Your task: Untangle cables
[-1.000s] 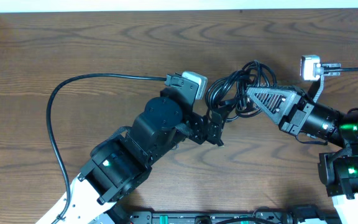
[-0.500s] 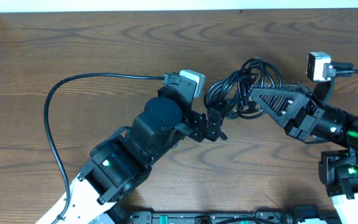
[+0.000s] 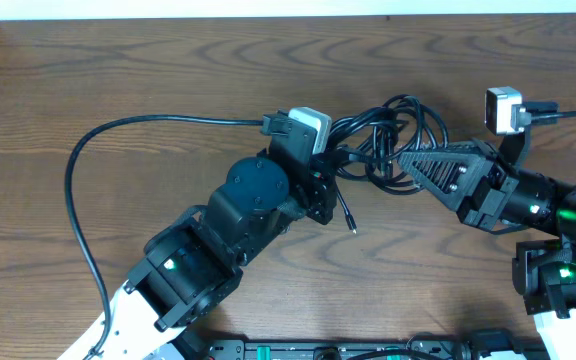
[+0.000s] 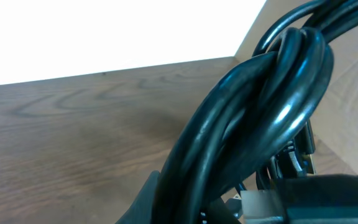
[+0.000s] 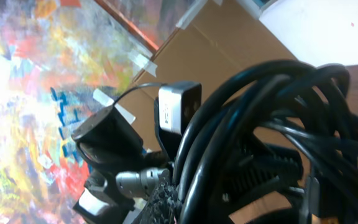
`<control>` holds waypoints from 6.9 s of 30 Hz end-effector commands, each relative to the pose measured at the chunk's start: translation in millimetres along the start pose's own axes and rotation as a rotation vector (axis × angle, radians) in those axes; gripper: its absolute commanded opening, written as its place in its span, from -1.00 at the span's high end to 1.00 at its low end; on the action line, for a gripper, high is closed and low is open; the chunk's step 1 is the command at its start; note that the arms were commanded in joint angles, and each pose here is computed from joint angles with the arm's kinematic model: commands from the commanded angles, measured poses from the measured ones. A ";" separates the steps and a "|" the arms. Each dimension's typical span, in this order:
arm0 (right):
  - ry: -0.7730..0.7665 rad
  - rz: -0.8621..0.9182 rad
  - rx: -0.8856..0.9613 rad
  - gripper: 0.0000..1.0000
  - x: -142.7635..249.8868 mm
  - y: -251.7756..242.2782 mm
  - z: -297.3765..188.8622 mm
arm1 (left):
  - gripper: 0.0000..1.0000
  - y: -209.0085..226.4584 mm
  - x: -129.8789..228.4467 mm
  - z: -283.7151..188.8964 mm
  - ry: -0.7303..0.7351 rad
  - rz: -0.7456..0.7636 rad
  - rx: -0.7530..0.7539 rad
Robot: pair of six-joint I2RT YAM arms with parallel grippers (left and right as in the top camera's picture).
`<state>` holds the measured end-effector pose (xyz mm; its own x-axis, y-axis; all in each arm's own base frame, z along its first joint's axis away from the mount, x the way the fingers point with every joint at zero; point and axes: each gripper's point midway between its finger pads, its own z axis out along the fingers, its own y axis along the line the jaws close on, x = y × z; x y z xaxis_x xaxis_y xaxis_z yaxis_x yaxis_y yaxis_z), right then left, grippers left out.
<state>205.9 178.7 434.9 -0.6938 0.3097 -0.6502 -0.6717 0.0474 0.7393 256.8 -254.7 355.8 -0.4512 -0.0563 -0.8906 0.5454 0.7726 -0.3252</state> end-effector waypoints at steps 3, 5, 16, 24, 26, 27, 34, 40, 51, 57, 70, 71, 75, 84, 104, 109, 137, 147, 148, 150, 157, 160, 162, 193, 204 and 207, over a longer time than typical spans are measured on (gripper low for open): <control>0.105 -0.043 -0.014 0.98 19.9 3.6 -1.3 | 0.85 31.6 -26.6 -20.3 -0.124 -0.007 -0.176; 0.119 -0.013 0.008 0.97 24.5 -5.7 -1.8 | 0.85 38.4 -34.3 -30.0 -0.163 -0.013 -0.216; 0.124 0.032 0.173 0.97 41.2 -60.8 -7.4 | 0.85 40.3 -54.5 -69.7 -0.264 -0.031 -0.217; 0.103 0.029 0.366 0.63 51.3 -103.3 -20.1 | 0.85 11.4 -48.0 -70.2 -0.214 0.139 -0.062; 0.119 -0.021 0.365 0.58 53.0 -103.9 -20.5 | 0.85 4.6 -45.4 -69.5 -0.201 0.183 -0.025; 0.128 -0.054 0.364 0.57 53.9 -104.1 -20.8 | 0.85 -0.5 -43.7 -69.2 -0.193 0.211 0.003; 0.234 -0.302 0.213 0.10 68.6 -84.1 -17.0 | 0.85 -18.6 -24.7 -67.8 -0.127 0.446 0.112; 0.262 -0.571 0.150 -0.60 71.3 -73.8 -17.4 | 0.85 5.4 0.7 -64.7 -0.008 0.535 0.015; 0.275 -0.564 0.358 -0.62 71.9 -107.9 -29.8 | 0.85 2.6 20.2 -67.6 0.065 0.579 0.064; 0.329 -0.817 0.267 -0.56 81.6 -93.2 -30.2 | 0.85 -33.1 45.1 -75.8 0.114 0.681 0.324; 0.387 -0.844 0.401 -0.29 86.3 -115.4 -43.2 | 0.85 -66.6 37.0 -72.9 0.047 0.672 0.500; 0.398 -0.833 0.420 -0.26 88.3 -118.9 -45.7 | 0.85 -69.6 35.0 -74.0 0.034 0.673 0.514; 0.432 -0.802 0.550 0.03 88.2 -137.9 -58.7 | 0.85 -73.1 29.5 -75.6 0.011 0.658 0.523; 0.442 -0.795 0.598 0.74 87.4 -144.3 -63.9 | 0.85 -66.7 7.7 -70.1 -0.032 0.498 0.436; 0.457 -0.803 0.440 0.98 103.2 -125.2 -53.7 | 0.85 -24.3 -41.7 -79.5 -0.184 0.099 0.153; 0.440 -0.876 0.231 0.98 113.0 -96.9 -41.5 | 0.85 12.9 -36.0 -76.3 -0.173 -0.030 -0.042; 0.403 -0.789 0.485 -0.18 88.1 -127.1 -51.5 | 0.85 2.5 -20.6 -74.0 -0.101 0.139 0.018; 0.296 -0.736 0.437 -0.46 69.4 -111.6 -39.1 | 0.85 -36.4 1.2 -78.4 -0.028 0.360 0.257; 0.298 -0.734 0.407 -0.45 71.7 -107.4 -37.1 | 0.85 -39.0 0.6 -78.9 -0.031 0.360 0.271; 0.303 -0.725 0.349 -0.43 76.6 -99.5 -34.0 | 0.85 -43.8 -1.8 -79.1 -0.042 0.355 0.296; 0.314 -0.700 0.331 -0.21 81.5 -98.3 -34.0 | 0.85 -50.8 -12.0 -77.3 -0.071 0.272 0.323; 0.316 -0.692 0.372 0.08 80.5 -104.7 -36.7 | 0.85 -60.5 -11.2 -79.0 -0.069 0.276 0.380; 0.318 -0.689 0.379 0.26 80.7 -105.8 -37.3 | 0.85 -62.7 -10.3 -78.7 -0.064 0.276 0.394; 0.122 -0.311 1.120 0.98 50.6 -187.2 -117.5 | 0.85 -7.0 -19.5 -74.9 -0.094 0.125 0.073; 0.132 -0.299 1.113 0.03 54.1 -187.1 -117.0 | 0.85 -6.9 -20.4 -75.2 -0.098 0.125 0.072; 0.138 -0.296 1.093 -0.92 55.7 -185.8 -114.1 | 0.85 -7.0 -20.4 -75.2 -0.098 0.125 0.072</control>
<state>262.3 80.2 242.1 -0.6123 0.0420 -0.7895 -0.2815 0.9216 0.2673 211.1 -220.7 374.8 -0.3463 0.0337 -0.9375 0.6552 0.7239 -0.2160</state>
